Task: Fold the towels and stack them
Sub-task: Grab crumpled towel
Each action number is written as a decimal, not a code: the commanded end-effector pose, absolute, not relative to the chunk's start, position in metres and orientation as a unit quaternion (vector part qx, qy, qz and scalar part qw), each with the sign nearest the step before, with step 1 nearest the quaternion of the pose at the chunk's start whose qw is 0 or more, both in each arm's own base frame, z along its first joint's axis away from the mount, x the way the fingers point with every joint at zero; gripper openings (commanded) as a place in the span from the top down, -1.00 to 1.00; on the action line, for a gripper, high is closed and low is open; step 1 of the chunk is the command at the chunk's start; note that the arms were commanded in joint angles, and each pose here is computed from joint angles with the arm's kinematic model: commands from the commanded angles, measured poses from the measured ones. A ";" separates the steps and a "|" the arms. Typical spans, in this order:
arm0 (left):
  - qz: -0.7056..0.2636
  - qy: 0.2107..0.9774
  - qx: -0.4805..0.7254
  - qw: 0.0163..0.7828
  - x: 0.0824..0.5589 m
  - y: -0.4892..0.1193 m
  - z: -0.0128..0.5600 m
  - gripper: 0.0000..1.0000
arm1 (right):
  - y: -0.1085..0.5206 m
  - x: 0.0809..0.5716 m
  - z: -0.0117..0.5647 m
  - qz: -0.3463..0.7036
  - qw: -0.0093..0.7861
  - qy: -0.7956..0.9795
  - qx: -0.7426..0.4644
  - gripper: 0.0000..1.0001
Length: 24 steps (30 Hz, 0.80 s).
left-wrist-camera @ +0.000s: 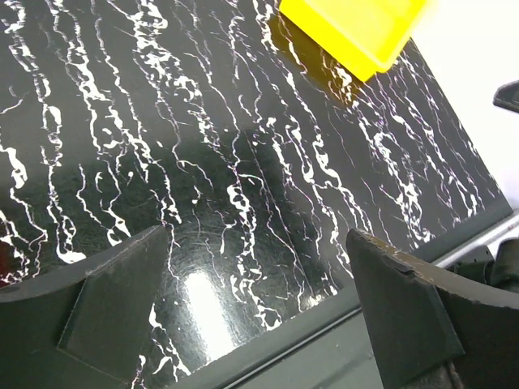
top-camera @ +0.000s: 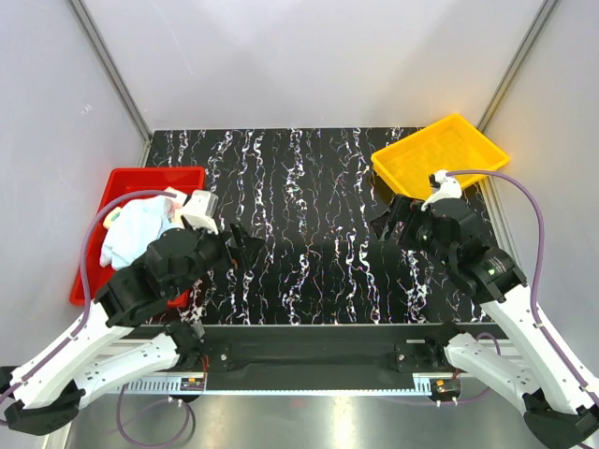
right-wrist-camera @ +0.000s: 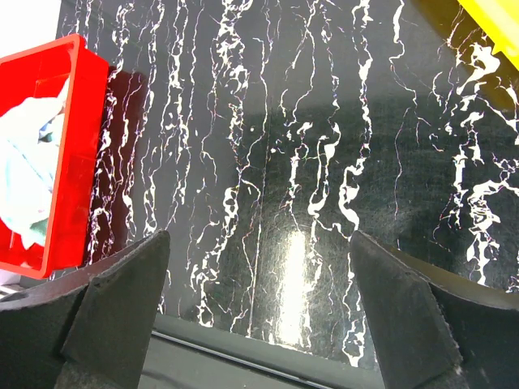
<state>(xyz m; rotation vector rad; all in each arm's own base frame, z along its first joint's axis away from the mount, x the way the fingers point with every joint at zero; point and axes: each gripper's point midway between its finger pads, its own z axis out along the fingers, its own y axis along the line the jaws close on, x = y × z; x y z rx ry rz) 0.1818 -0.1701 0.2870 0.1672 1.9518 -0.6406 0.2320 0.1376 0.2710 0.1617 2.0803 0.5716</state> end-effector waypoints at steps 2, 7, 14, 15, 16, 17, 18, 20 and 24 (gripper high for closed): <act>-0.213 0.796 -0.027 0.566 0.202 -0.136 0.308 -0.98 | 0.140 0.232 0.287 0.253 0.488 0.833 0.070 -0.99; -0.034 0.792 -0.130 0.596 0.215 -0.057 0.310 -0.97 | 0.146 0.226 0.287 0.275 0.485 0.828 0.060 -1.00; 0.075 0.778 -0.191 0.593 0.225 0.011 0.311 -0.96 | 0.157 0.220 0.282 0.304 0.476 0.824 0.042 -0.99; 0.100 0.782 -0.202 0.582 0.228 0.024 0.305 -0.96 | 0.157 0.220 0.282 0.306 0.476 0.824 0.041 -0.99; 0.109 0.788 -0.204 0.570 0.231 0.027 0.299 -0.96 | 0.159 0.219 0.283 0.310 0.474 0.823 0.038 -0.99; 0.107 0.809 -0.193 0.545 0.242 0.023 0.284 -0.95 | 0.159 0.218 0.284 0.311 0.475 0.823 0.033 -1.00; 0.126 0.818 -0.208 0.522 0.245 0.037 0.274 -0.91 | 0.159 0.217 0.285 0.312 0.477 0.821 0.030 -0.99; 0.128 0.846 -0.232 0.463 0.257 0.052 0.246 -0.77 | 0.162 0.212 0.287 0.320 0.476 0.819 0.015 -1.00; 0.099 0.879 -0.261 0.387 0.272 0.067 0.203 -0.60 | 0.162 0.207 0.290 0.330 0.480 0.813 0.008 -0.99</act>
